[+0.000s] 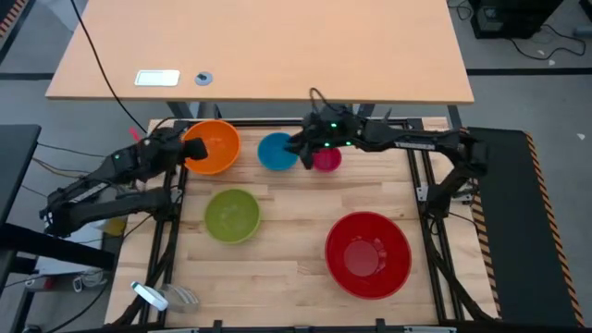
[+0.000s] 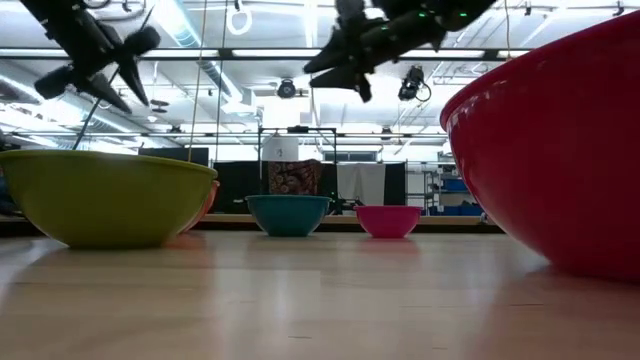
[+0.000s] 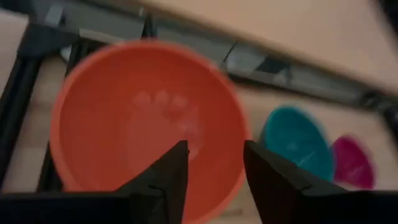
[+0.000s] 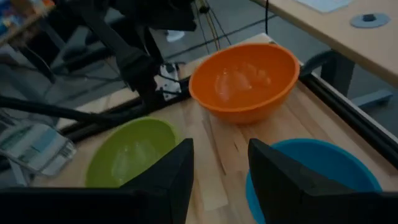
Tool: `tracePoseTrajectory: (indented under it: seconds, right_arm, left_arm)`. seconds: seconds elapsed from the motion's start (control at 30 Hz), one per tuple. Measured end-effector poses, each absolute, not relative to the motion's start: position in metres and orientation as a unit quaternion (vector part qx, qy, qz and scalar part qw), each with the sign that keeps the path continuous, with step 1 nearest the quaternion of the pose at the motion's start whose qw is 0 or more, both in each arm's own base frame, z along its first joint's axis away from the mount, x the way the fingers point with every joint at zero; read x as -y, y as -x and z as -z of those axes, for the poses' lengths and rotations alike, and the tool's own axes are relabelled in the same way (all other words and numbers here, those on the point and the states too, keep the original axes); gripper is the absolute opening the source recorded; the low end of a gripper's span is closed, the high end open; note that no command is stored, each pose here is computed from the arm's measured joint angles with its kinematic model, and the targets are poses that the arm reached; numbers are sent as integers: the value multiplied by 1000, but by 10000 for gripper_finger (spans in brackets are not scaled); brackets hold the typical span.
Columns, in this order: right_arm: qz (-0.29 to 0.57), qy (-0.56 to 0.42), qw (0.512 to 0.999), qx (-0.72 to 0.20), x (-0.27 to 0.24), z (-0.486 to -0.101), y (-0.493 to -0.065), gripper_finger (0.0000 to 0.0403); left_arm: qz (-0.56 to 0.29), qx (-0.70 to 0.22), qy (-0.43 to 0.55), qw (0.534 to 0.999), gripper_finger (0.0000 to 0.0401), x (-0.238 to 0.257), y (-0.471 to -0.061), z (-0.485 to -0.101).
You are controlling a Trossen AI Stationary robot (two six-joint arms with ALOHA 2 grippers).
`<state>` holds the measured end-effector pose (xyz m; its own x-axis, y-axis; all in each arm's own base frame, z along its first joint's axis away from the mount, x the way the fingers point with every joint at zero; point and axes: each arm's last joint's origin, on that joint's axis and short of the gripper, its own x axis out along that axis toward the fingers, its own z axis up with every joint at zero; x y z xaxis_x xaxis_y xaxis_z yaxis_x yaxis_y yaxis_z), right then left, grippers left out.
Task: Nest bowls inside each other
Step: Stack the orange bowl on top of the red bowl
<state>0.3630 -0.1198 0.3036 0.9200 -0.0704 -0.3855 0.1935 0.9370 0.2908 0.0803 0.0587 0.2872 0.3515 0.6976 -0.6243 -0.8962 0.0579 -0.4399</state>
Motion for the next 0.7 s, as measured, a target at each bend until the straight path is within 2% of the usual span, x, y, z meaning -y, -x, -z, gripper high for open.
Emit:
tracePoseTrajectory:
  seconds: [0.17, 0.57, 0.7]
  right_arm:
    - [62, -161, 963, -209, 122, -310, -390, 160]
    - [55, -143, 959, -237, 110, -314, -402, 160]
    - [85, -135, 956, -248, 111, -312, -401, 160]
  left_arm:
    - [-510, -213, 416, 722, 171, -70, -102, -276]
    - [-498, -423, 358, 667, 171, -101, -153, -224]
    - [-432, -454, 366, 688, 171, -108, -171, -210]
